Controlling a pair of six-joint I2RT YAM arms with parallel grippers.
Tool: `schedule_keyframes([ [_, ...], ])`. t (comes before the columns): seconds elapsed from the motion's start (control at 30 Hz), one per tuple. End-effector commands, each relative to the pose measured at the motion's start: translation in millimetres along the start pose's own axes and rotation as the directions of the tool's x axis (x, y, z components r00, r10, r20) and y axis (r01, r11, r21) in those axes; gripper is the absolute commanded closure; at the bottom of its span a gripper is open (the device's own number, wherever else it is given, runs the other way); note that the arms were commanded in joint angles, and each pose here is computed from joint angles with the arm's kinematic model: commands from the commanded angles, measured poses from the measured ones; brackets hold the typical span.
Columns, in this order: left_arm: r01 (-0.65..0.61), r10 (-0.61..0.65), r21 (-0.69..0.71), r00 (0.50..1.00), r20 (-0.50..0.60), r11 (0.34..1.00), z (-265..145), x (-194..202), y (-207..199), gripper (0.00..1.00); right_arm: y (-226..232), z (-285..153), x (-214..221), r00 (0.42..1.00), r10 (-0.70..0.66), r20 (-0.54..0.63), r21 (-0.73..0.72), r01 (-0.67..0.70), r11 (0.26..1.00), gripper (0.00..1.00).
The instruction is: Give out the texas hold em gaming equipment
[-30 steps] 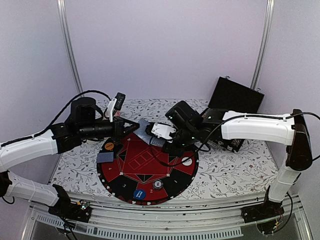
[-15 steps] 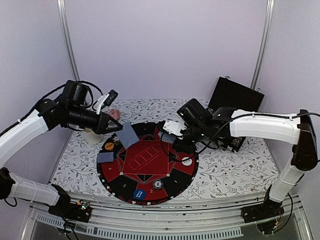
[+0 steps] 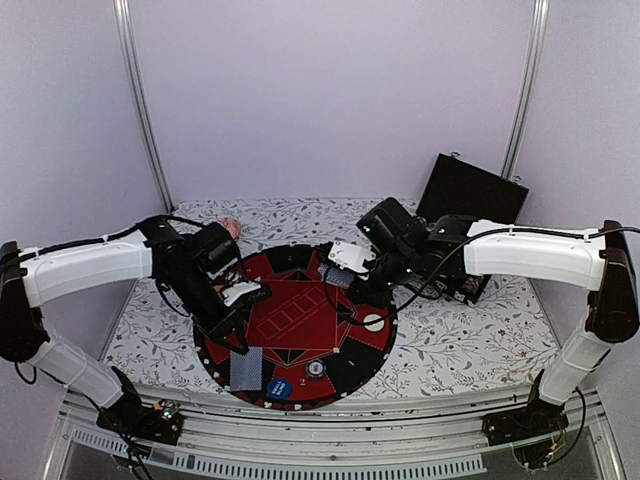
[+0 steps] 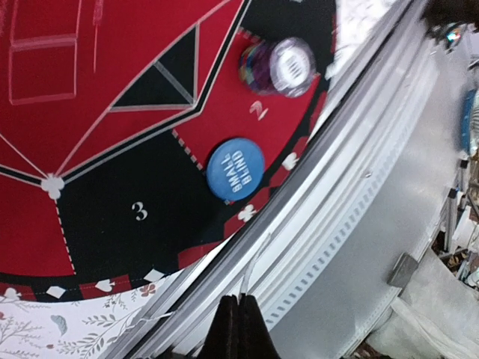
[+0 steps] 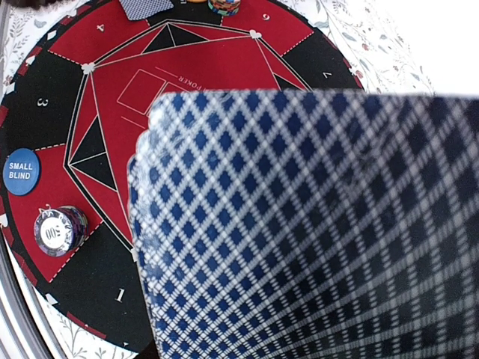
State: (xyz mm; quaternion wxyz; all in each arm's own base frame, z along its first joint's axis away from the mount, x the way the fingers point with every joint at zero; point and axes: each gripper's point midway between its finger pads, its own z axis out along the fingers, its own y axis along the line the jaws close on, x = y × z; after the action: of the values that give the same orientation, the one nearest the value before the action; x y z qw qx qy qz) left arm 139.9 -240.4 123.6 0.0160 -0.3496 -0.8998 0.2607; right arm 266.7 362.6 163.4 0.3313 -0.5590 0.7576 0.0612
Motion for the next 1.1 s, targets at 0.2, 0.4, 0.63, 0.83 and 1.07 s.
schedule_keyframes([
  [0.2,0.054,-0.091,-0.136,0.954,-0.284,0.989,52.0,33.9,30.6,1.0,-6.6,-16.7,-9.2,0.999,0.004,0.054,0.025,-0.006,1.0,0.6],
  [0.4,0.057,-0.097,-0.152,0.958,-0.271,0.987,66.0,19.3,33.3,1.0,-6.0,-17.2,-7.4,0.998,0.006,0.057,0.024,-0.008,1.0,0.6],
  [0.63,0.046,-0.087,-0.165,0.963,-0.254,0.985,76.2,10.7,40.1,1.0,-6.1,-21.4,-8.4,0.998,0.006,0.064,0.023,-0.008,1.0,0.6],
  [0.83,0.036,-0.084,-0.196,0.966,-0.243,0.98,79.8,1.0,50.1,1.0,-5.9,-21.2,-8.1,0.998,0.01,0.062,0.021,-0.011,1.0,0.6],
  [1.07,0.025,-0.078,-0.209,0.966,-0.247,0.978,81.6,-2.3,53.1,1.0,-6.0,-24.3,-8.1,0.998,0.012,0.062,0.021,-0.013,1.0,0.59],
])
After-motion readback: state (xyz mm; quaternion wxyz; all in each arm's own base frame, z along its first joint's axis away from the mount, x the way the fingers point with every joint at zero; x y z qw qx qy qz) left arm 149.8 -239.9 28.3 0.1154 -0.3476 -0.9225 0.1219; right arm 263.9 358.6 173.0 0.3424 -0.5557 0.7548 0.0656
